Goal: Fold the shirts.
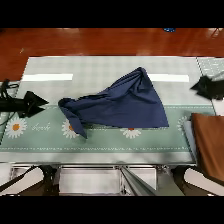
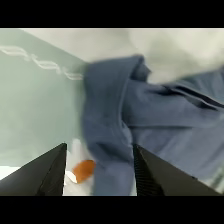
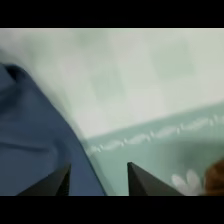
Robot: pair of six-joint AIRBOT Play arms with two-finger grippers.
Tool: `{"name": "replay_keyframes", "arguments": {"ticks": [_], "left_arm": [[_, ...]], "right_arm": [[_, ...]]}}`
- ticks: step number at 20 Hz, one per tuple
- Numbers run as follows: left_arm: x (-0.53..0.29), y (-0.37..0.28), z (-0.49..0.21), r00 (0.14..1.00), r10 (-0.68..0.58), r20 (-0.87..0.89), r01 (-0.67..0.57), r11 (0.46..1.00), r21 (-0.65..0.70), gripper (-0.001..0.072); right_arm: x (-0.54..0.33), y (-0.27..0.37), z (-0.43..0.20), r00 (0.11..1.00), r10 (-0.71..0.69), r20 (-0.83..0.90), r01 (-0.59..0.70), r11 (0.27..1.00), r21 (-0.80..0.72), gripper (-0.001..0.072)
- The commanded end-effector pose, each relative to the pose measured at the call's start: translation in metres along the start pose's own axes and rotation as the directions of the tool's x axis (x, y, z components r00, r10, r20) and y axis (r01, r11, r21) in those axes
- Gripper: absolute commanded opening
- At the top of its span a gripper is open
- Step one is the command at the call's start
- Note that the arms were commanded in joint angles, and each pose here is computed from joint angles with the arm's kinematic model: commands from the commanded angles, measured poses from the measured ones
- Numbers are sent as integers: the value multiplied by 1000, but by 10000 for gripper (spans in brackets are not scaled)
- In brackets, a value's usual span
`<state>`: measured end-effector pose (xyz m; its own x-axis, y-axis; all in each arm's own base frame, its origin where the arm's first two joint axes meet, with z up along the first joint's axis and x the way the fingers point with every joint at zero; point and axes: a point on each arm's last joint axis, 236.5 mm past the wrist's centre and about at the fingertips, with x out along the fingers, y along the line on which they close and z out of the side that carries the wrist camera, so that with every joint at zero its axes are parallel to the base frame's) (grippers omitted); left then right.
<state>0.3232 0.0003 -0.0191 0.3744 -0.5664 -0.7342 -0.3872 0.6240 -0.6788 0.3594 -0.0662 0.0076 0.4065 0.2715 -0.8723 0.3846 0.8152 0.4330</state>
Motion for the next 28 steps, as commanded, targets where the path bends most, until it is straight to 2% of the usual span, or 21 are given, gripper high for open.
{"name": "replay_keyframes", "arguments": {"ticks": [1,5,8,13,14,16,19,25,28], "left_arm": [[25,-20,-26,985,-158,-69,157,987,-21,508],[65,-15,-35,986,-97,-133,94,995,-25,508],[84,-15,-28,991,-62,-120,56,997,-45,508],[104,-14,-33,975,5,-223,-16,999,-47,501],[105,-9,-35,965,31,-261,-39,999,-29,432],[99,-2,-38,943,89,-322,-77,996,50,15],[89,3,-24,940,160,-300,-131,985,115,21],[85,-4,-16,944,160,-287,-125,983,137,21],[85,-4,-16,944,160,-288,-125,983,138,21]], "right_arm": [[23,-22,-64,1000,13,-4,-13,998,67,407],[28,-24,-90,998,19,-59,-16,998,64,407],[28,-23,-93,997,24,-72,-20,998,61,407],[28,-23,-94,997,24,-74,-20,998,61,407],[28,-23,-94,997,24,-75,-20,998,61,407],[28,-23,-95,996,24,-80,-19,998,60,407],[27,-23,-97,996,25,-89,-19,998,59,407],[38,-26,-144,972,50,-230,-27,995,101,407],[46,-20,-168,955,104,-278,-71,989,127,407]]}}
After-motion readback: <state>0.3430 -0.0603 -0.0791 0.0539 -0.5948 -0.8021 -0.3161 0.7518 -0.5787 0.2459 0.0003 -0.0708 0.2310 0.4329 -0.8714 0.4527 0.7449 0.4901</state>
